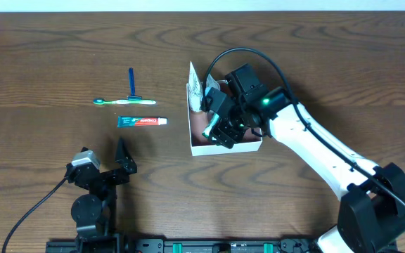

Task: Pack container
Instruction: 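Carry the soap bar into the box beside the bottle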

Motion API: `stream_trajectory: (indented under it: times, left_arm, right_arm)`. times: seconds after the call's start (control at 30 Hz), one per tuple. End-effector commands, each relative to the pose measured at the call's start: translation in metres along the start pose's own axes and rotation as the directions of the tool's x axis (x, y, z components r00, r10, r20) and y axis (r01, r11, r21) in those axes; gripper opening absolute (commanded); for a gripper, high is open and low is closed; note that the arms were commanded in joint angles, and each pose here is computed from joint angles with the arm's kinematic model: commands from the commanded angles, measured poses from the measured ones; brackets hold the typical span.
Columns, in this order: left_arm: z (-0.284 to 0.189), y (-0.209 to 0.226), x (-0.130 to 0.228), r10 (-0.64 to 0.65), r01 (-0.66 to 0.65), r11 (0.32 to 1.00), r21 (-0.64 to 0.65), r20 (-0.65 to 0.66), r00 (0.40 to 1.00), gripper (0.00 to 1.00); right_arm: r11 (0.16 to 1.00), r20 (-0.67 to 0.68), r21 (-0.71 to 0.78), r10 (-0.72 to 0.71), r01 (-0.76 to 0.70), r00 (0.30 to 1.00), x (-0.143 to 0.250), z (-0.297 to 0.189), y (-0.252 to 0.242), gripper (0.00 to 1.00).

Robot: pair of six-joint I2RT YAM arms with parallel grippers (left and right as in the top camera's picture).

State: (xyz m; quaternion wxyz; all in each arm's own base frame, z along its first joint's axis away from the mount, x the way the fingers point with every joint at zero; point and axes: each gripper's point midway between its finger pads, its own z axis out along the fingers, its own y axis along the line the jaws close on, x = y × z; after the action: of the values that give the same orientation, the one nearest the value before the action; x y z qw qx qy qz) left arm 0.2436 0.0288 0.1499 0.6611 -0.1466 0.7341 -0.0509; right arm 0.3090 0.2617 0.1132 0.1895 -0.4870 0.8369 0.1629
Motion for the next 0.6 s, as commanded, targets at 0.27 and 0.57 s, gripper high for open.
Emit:
stream_trajectory:
  times: [0.27, 0.57]
  left_arm:
    - [0.001, 0.007, 0.016, 0.012, -0.013, 1.0, -0.023, -0.047, 0.999, 0.98]
    - [0.001, 0.007, 0.016, 0.012, -0.013, 1.0, -0.023, -0.047, 0.999, 0.98]
  right_arm:
    - [0.989, 0.11, 0.07, -0.141, 0.133, 0.984, -0.032, -0.005, -0.01, 0.55]
    - [0.976, 0.147, 0.091, -0.208, 0.197, 0.967, -0.045, -0.006, -0.009, 0.72]
